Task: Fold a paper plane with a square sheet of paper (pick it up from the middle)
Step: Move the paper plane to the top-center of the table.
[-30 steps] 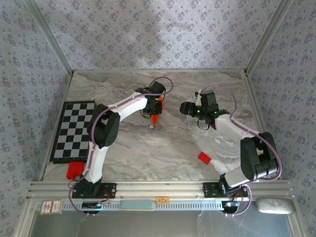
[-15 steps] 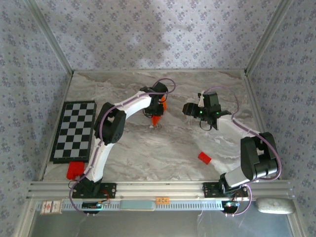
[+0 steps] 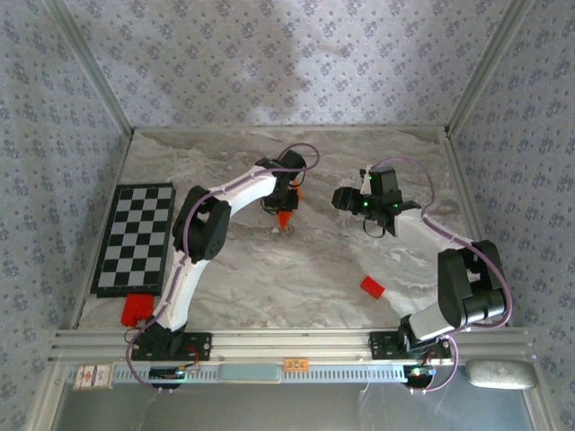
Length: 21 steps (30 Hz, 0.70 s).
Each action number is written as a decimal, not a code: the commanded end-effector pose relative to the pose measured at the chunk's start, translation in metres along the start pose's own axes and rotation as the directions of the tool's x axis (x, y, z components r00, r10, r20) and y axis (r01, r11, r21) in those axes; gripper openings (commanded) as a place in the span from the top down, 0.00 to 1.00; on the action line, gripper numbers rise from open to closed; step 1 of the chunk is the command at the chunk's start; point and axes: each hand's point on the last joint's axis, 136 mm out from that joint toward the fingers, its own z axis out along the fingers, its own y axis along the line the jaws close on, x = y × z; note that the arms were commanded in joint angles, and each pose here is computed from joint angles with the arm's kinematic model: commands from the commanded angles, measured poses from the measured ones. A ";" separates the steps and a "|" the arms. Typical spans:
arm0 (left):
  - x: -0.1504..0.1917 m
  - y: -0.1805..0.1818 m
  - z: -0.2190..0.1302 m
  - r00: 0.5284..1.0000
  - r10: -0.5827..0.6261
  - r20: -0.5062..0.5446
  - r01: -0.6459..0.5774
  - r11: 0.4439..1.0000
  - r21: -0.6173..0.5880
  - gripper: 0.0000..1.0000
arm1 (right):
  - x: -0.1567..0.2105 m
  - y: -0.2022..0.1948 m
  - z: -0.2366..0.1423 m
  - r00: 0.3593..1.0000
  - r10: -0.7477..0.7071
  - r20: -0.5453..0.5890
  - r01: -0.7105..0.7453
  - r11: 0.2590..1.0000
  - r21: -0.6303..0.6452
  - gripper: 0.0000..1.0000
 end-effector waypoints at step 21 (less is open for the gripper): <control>-0.027 0.023 0.007 0.997 -0.054 0.062 0.058 0.996 -0.067 0.76 | 0.003 -0.003 0.001 1.000 0.003 -0.007 -0.003 1.000 -0.004 0.19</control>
